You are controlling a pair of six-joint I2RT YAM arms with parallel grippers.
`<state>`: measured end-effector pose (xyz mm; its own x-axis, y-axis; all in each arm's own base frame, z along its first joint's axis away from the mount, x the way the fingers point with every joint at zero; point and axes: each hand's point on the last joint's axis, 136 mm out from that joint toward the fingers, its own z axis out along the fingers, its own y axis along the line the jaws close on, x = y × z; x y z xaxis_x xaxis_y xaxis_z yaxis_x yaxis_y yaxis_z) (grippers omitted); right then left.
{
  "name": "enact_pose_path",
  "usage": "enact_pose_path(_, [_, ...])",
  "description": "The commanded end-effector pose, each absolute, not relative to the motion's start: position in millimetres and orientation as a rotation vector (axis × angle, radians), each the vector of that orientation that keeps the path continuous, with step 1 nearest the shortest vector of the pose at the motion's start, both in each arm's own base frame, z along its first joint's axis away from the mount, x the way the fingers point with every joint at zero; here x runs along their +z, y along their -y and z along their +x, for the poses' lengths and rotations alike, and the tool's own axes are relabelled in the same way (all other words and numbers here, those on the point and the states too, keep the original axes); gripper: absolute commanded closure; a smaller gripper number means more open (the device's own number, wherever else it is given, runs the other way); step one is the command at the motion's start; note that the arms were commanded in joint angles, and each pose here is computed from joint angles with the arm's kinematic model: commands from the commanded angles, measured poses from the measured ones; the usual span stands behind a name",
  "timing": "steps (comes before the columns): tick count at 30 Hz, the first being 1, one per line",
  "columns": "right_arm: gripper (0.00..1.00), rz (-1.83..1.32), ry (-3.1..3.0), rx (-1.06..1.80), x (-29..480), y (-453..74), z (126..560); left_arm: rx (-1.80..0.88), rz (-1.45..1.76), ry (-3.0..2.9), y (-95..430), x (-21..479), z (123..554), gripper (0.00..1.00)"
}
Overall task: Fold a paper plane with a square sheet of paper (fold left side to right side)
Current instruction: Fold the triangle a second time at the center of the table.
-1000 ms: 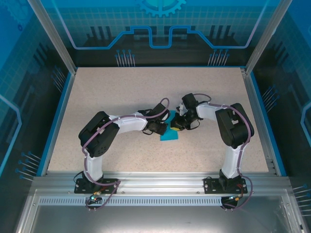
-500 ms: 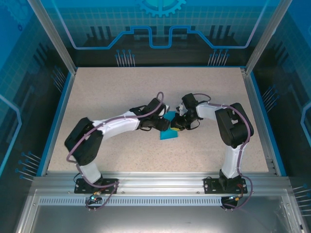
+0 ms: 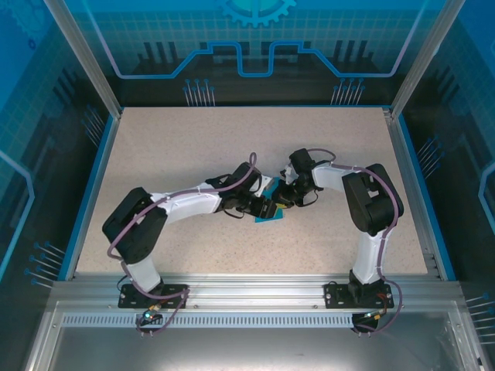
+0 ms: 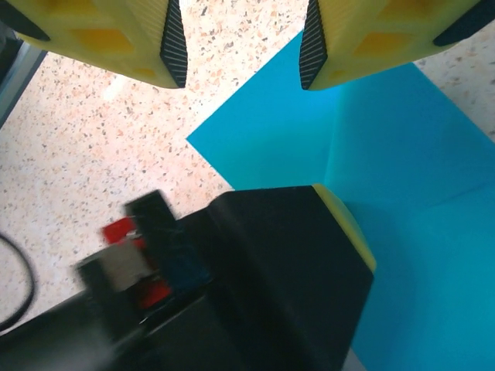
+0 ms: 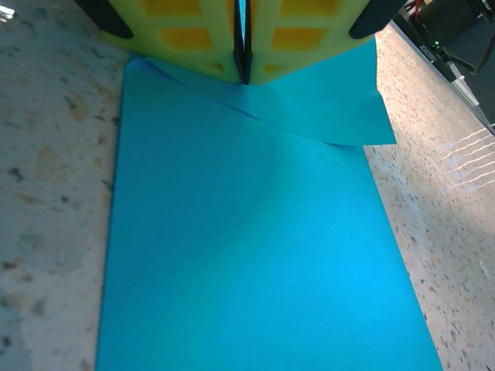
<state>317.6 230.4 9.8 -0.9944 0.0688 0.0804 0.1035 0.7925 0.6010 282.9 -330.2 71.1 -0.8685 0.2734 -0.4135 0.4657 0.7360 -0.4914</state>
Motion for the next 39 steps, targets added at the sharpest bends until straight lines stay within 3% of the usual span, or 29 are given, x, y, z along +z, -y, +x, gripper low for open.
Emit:
enact_pose_path(1, [0.88, -0.162, 2.893, -0.815, -19, -217, 299, -0.931, 0.574, -2.66, 335, 59, 276, 0.54])
enact_pose_path(39, [0.88, -0.148, 2.883, -0.785, -22, -215, 298, -1.019, 0.374, -2.839, 295, -1, 211, 0.57])
